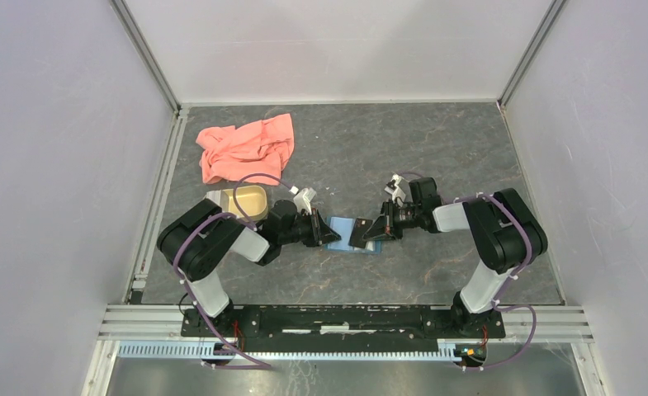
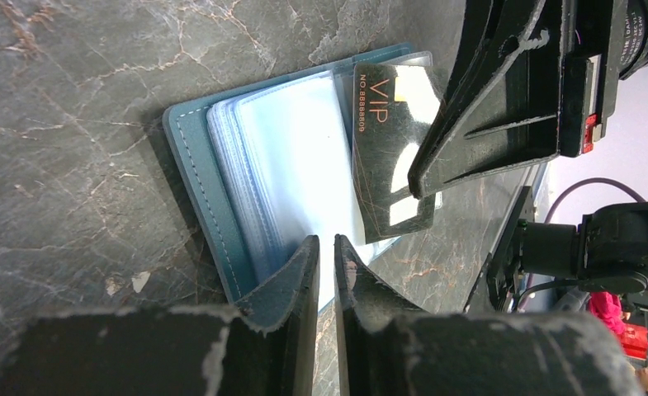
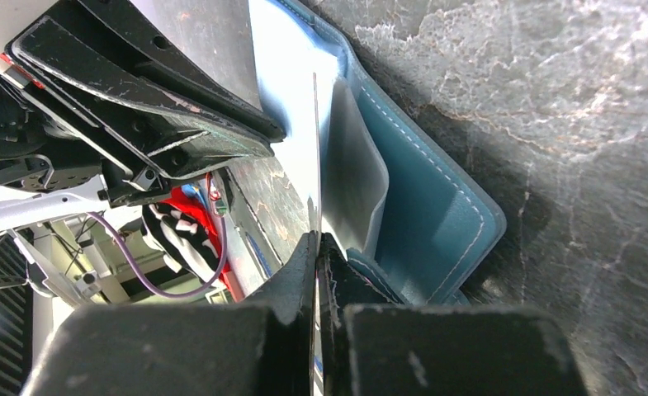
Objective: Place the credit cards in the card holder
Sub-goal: Insert the credit card into the card holder.
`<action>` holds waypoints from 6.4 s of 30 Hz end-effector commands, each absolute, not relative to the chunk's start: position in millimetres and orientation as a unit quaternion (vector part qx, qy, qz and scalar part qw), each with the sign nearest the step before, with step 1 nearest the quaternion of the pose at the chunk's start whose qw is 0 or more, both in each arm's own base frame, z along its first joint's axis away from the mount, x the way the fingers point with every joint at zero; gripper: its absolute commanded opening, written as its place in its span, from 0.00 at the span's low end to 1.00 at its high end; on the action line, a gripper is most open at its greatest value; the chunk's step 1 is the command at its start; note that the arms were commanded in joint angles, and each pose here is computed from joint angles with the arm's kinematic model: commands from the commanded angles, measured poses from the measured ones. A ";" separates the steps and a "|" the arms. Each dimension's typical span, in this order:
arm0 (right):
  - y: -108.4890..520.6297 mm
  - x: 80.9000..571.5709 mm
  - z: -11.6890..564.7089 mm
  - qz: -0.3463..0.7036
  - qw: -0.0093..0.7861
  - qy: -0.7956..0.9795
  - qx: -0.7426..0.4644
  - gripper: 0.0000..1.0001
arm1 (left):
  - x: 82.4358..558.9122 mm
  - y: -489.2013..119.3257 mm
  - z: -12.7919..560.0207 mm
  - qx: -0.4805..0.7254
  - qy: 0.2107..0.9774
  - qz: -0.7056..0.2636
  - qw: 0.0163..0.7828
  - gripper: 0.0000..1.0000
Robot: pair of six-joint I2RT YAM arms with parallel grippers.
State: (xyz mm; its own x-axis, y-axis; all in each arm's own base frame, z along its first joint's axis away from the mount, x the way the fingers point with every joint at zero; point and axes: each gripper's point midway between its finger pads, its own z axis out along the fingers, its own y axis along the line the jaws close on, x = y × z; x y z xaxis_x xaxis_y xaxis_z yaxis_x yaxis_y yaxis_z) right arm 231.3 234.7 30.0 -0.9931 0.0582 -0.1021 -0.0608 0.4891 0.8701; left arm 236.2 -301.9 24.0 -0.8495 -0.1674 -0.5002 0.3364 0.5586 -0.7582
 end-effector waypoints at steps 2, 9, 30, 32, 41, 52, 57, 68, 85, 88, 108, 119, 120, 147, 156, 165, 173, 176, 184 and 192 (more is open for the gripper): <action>235.6 228.4 26.5 0.510 0.054 0.859 0.001 0.00 | 223.2 -286.1 -9.1 0.029 0.873 -0.426 0.235 0.20; 241.5 219.3 23.4 0.515 0.028 0.857 -0.001 0.00 | 223.7 -287.4 -7.5 0.031 0.872 -0.429 0.235 0.19; 255.4 236.6 15.3 0.509 0.010 0.860 -0.029 0.00 | 218.7 -289.9 -8.0 0.039 0.868 -0.440 0.227 0.21; 257.5 238.9 13.1 0.503 0.015 0.864 -0.036 0.00 | 218.4 -290.5 -7.0 0.041 0.867 -0.442 0.228 0.22; 256.5 241.9 5.1 0.473 0.019 0.876 -0.090 0.20 | 222.5 -292.0 -5.7 0.039 0.868 -0.439 0.229 0.24; 234.6 258.8 9.5 0.407 0.074 0.898 -0.150 0.47 | 223.6 -287.6 -11.6 0.029 0.875 -0.425 0.229 0.22; 225.2 266.5 8.7 0.372 0.097 0.907 -0.172 0.48 | 223.9 -288.4 -10.4 0.029 0.874 -0.427 0.229 0.22; 223.4 283.3 10.8 0.337 0.135 0.909 -0.207 0.27 | 226.8 -297.3 5.7 0.030 0.859 -0.454 0.233 0.24; 240.4 277.0 11.2 0.331 0.130 0.902 -0.245 0.03 | 233.6 -305.7 26.6 0.034 0.846 -0.474 0.242 0.29; 245.8 275.7 12.0 0.323 0.130 0.901 -0.256 0.03 | 234.1 -307.6 34.1 0.033 0.840 -0.483 0.244 0.31; 239.8 264.8 17.8 0.270 0.155 0.897 -0.313 0.03 | 249.9 -275.0 50.1 0.011 0.860 -0.417 0.293 0.38; 264.6 251.9 25.4 0.315 0.154 0.884 -0.309 0.02 | 235.5 -273.3 22.3 0.019 0.873 -0.414 0.256 0.37; 268.6 251.0 28.2 0.327 0.153 0.881 -0.306 0.02 | 234.1 -273.7 20.4 0.017 0.873 -0.418 0.253 0.37; 250.4 247.4 73.9 0.295 0.234 0.741 -0.556 0.33 | 236.5 -269.0 94.2 0.023 0.816 -0.467 0.340 0.41; 278.2 211.6 91.3 0.399 0.330 0.592 -0.618 0.24 | 247.3 -241.3 138.6 -0.001 0.772 -0.453 0.446 1.00; 255.1 237.9 29.3 0.314 0.237 0.709 -0.586 0.12 | 225.0 -266.0 115.3 0.028 0.781 -0.515 0.352 0.85; 235.2 245.9 4.9 0.258 0.184 0.731 -0.604 0.06 | 222.6 -288.2 91.3 0.015 0.791 -0.535 0.296 0.62; 237.4 242.8 5.7 0.268 0.182 0.728 -0.604 0.06 | 223.3 -292.9 90.1 0.011 0.789 -0.539 0.293 0.58; 239.7 240.2 5.6 0.279 0.176 0.724 -0.606 0.06 | 230.7 -285.5 103.7 0.003 0.789 -0.519 0.328 0.53; 240.9 239.1 5.3 0.283 0.172 0.723 -0.607 0.06 | 241.1 -295.7 83.2 -0.003 0.804 -0.510 0.305 0.53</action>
